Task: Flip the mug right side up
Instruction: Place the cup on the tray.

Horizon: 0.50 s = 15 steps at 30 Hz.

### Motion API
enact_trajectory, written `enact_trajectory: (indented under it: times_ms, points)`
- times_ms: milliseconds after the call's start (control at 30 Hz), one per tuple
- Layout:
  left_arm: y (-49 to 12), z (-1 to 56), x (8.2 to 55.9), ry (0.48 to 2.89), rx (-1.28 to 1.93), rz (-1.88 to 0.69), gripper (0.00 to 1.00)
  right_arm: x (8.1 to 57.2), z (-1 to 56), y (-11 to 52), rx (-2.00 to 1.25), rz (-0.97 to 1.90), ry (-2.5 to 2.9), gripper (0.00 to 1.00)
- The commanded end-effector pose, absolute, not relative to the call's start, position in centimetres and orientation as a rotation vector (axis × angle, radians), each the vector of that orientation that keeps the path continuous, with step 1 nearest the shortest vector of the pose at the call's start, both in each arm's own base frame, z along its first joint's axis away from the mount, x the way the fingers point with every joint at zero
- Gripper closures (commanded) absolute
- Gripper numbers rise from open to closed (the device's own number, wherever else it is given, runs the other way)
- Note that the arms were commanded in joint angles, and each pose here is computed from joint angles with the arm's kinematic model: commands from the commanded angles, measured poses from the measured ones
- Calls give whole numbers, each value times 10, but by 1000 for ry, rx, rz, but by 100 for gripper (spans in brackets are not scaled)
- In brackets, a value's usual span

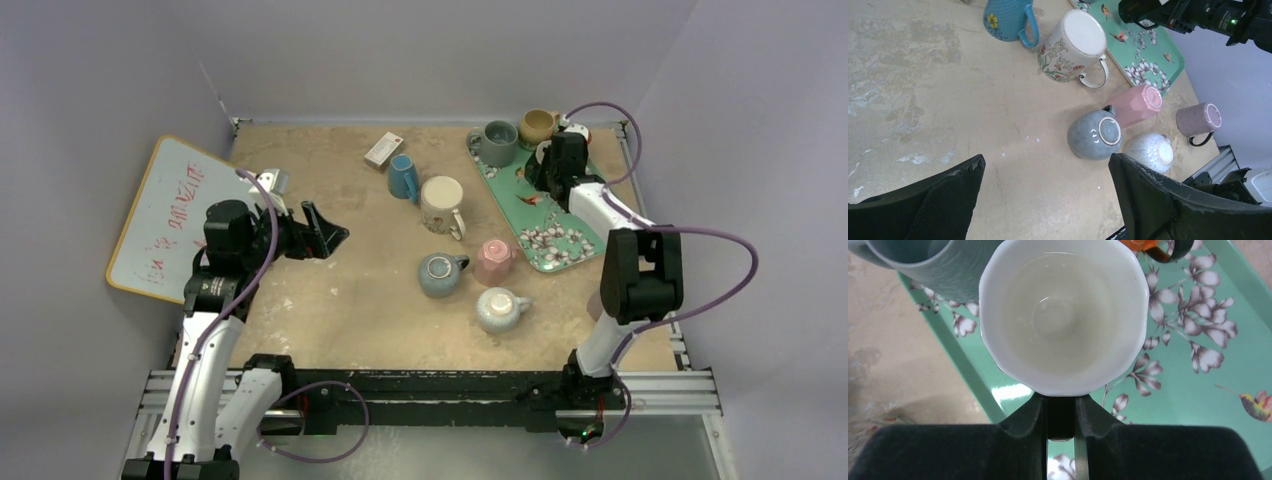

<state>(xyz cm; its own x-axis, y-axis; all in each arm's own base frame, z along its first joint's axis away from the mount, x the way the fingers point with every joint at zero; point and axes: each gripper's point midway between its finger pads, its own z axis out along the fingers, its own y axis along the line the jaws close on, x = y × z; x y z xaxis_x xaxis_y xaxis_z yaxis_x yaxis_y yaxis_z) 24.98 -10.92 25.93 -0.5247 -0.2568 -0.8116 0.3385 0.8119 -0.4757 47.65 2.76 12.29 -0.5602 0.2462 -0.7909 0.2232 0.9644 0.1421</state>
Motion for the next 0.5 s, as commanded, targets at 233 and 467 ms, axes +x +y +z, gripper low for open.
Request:
enact_trajectory:
  times_ms: [233, 467]
  points:
    - [-108, 272, 249, 1943, 96, -717, 5, 551, 190, 19, 368, -43, 1946, 100]
    - [-108, 273, 248, 1941, 96, -717, 5, 563, 176, 31, 388, -140, 1990, 98]
